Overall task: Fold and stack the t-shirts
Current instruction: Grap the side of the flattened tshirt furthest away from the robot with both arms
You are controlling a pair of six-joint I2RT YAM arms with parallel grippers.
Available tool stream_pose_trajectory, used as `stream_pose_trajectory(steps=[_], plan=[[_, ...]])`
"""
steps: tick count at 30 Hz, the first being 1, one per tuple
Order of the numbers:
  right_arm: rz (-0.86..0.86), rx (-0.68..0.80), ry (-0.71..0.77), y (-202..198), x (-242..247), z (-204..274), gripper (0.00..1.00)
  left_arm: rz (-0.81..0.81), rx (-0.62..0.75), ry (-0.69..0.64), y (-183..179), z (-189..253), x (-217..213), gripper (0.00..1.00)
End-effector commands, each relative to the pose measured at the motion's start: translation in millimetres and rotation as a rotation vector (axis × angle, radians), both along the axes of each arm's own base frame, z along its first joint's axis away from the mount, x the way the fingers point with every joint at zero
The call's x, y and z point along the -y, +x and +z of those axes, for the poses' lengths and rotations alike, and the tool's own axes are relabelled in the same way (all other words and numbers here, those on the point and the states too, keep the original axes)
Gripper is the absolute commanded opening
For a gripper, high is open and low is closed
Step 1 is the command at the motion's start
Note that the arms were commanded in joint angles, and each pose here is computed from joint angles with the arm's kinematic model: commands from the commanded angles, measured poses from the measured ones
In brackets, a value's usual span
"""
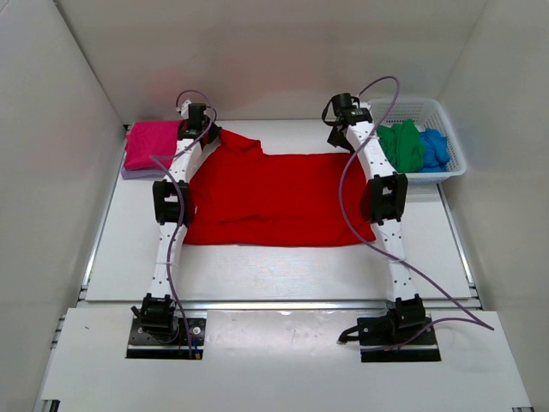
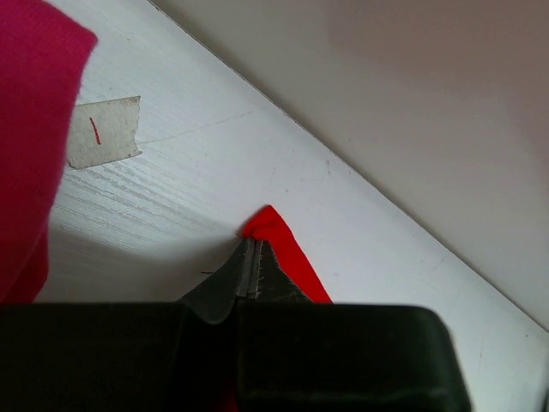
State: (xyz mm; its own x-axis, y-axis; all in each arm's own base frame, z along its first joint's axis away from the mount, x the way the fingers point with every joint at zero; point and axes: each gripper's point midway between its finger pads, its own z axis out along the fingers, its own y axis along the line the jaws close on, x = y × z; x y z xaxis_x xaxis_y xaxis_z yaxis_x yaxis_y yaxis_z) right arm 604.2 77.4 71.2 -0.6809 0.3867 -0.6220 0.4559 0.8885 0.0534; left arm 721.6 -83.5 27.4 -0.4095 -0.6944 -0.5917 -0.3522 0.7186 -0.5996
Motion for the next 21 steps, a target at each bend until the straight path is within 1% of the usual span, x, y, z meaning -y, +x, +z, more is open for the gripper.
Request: stream_pose_trajectory(steps=[1, 5, 7, 9, 12, 14, 17, 21], plan=[[-0.084, -0.011, -0.075, -9, 17, 4, 0.53, -0.011, 0.052, -0.008, 0, 54, -7, 0.0], [-0.127, -0.021, -0.09, -11, 26, -2, 0.52, -0.025, 0.056, -0.002, -1, 61, -1, 0.0], [-0.143, -0.024, -0.08, -10, 29, -6, 0.52, -0.037, 0.039, -0.007, -3, 53, 0, 0.0], [-0.165, -0.027, -0.071, -11, 35, -8, 0.52, -0.045, 0.037, -0.006, -4, 55, 2, 0.0], [-0.174, -0.033, -0.073, -10, 39, -14, 0.52, -0.046, 0.025, -0.006, -6, 52, 2, 0.0], [-0.187, -0.041, -0.079, -11, 43, -19, 0.52, -0.042, 0.041, -0.009, -5, 61, 0, 0.0], [-0.186, -0.064, -0.072, -12, 46, -32, 0.52, -0.044, 0.039, -0.006, -5, 60, -3, 0.0], [-0.188, -0.053, -0.067, -9, 48, -31, 0.53, -0.047, 0.024, -0.001, -7, 55, -4, 0.0]])
